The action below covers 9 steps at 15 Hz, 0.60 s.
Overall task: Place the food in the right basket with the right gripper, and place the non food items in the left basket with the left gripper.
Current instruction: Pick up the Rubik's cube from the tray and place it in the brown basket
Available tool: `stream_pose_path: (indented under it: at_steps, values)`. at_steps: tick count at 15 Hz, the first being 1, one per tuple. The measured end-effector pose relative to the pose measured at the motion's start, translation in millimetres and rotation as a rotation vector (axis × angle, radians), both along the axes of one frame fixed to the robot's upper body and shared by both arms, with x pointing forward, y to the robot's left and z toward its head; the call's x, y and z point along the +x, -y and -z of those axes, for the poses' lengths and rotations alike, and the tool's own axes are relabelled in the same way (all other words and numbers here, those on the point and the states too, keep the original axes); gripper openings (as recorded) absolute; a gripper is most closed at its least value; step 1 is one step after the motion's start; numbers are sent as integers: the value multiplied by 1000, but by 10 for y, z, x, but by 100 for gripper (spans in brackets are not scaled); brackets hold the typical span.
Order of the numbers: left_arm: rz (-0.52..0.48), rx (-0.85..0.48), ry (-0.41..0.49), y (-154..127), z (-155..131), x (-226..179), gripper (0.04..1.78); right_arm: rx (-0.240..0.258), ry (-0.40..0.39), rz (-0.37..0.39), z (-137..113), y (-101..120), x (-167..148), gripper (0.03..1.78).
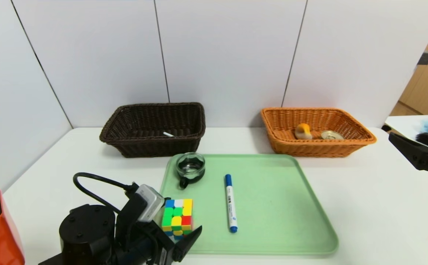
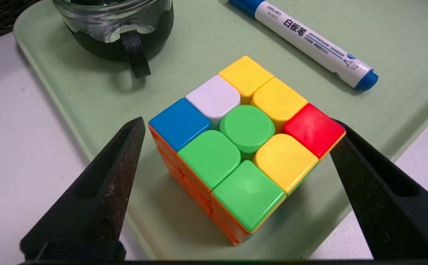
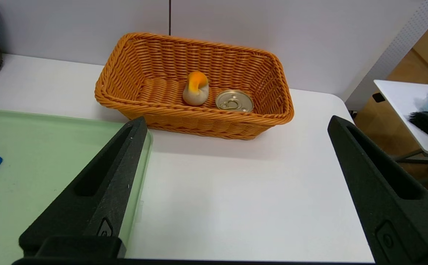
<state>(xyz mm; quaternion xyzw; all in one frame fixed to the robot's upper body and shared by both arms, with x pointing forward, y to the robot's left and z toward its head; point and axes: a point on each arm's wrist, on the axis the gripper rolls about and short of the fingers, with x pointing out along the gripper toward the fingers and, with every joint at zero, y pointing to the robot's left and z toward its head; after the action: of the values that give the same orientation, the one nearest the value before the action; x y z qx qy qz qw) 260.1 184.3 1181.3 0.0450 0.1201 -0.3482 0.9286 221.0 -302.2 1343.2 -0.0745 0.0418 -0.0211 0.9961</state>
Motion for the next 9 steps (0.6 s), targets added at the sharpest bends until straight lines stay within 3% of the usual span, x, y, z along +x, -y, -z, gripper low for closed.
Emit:
stream_pose_path:
  at_steps: [9]
  values:
    - [-24,6,7,12,3,19,169,-2,-6,0,20,0,-1,170]
